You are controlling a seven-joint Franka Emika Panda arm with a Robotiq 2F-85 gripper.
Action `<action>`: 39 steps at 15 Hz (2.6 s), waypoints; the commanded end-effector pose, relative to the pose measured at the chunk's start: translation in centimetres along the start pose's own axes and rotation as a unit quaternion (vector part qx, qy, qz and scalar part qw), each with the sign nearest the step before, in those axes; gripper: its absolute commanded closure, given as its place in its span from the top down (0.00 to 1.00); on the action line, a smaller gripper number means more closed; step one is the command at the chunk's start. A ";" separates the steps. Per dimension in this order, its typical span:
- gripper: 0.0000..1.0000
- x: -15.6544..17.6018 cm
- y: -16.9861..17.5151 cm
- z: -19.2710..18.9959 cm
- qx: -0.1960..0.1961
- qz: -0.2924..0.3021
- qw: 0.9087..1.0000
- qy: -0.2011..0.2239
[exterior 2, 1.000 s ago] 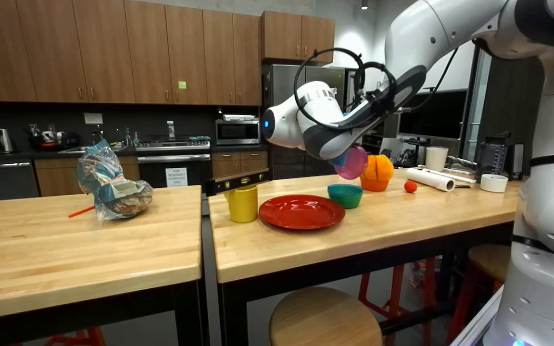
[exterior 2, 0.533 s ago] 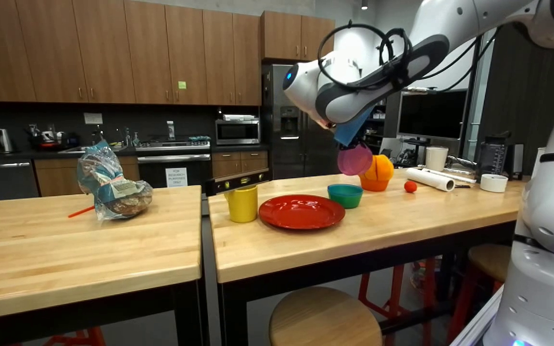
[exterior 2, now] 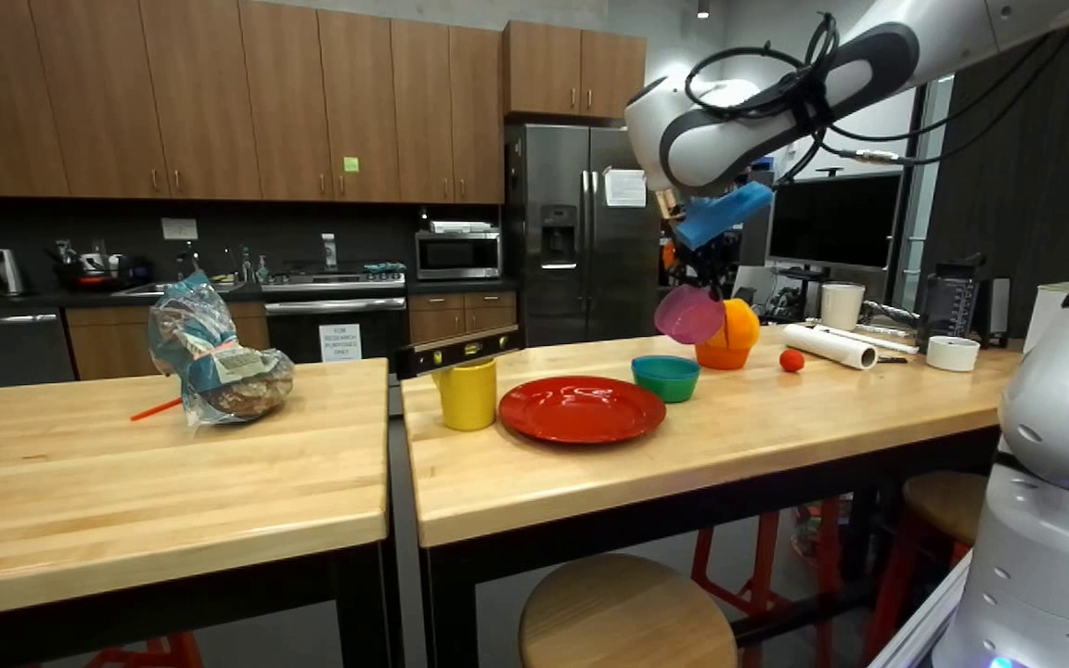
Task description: Pour the contents from the pink bowl into the green bowl
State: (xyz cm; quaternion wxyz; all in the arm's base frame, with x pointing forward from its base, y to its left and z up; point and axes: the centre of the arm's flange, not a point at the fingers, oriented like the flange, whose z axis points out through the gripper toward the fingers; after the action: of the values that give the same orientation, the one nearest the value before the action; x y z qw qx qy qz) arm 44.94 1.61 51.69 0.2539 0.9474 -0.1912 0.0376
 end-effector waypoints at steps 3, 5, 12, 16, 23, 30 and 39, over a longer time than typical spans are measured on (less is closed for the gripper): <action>0.01 -0.2 4.7 3.9 0.146 0.025 0.988 -0.044; 0.01 0.0 5.9 5.4 0.183 0.039 0.980 -0.062; 0.01 0.3 9.7 10.1 0.249 0.096 0.958 -0.107; 0.01 0.1 10.7 12.5 0.259 0.124 0.949 -0.128; 0.01 -0.3 10.7 15.3 0.259 0.152 0.942 -0.151; 0.01 -0.4 10.3 17.4 0.251 0.161 0.940 -0.167; 0.58 -0.5 10.0 17.1 0.251 0.156 0.941 -0.166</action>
State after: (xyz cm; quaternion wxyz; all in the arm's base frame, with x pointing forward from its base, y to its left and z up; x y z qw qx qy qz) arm 40.27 -14.83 40.91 -0.0260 0.9325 -0.3576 -0.0429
